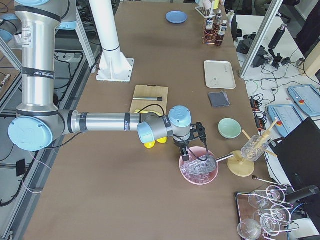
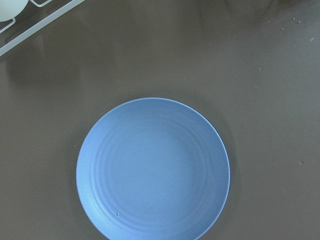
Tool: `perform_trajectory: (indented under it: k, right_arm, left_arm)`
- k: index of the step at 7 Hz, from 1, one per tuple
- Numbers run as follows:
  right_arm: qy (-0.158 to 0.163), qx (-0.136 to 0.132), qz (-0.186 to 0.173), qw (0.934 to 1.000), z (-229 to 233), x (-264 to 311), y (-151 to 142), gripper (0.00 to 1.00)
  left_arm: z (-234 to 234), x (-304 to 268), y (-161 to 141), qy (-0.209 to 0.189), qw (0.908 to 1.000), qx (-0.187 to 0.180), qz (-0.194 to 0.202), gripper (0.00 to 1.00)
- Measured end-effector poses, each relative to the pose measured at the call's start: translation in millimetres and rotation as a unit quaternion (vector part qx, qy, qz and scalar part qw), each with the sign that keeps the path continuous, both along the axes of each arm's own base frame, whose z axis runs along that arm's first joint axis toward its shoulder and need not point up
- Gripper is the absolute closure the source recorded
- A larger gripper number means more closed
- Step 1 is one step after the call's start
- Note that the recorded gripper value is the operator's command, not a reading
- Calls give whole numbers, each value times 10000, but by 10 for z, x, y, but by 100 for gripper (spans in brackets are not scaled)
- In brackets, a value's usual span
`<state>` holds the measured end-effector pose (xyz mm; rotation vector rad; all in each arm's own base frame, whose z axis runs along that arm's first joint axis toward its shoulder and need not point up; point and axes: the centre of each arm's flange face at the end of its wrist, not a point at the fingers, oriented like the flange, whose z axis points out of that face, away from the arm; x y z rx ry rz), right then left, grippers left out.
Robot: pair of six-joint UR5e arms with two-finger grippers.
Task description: Pick orange to plate
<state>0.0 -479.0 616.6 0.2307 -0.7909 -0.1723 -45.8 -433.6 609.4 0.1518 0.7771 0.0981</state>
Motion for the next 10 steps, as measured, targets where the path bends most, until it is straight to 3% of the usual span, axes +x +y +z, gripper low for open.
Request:
perform_trajectory:
  k: [10]
  right_arm:
    - [-37, -4, -36, 10000, -16, 22, 128, 0]
  left_arm:
    - [79, 67, -91, 40, 10000, 8, 46, 2]
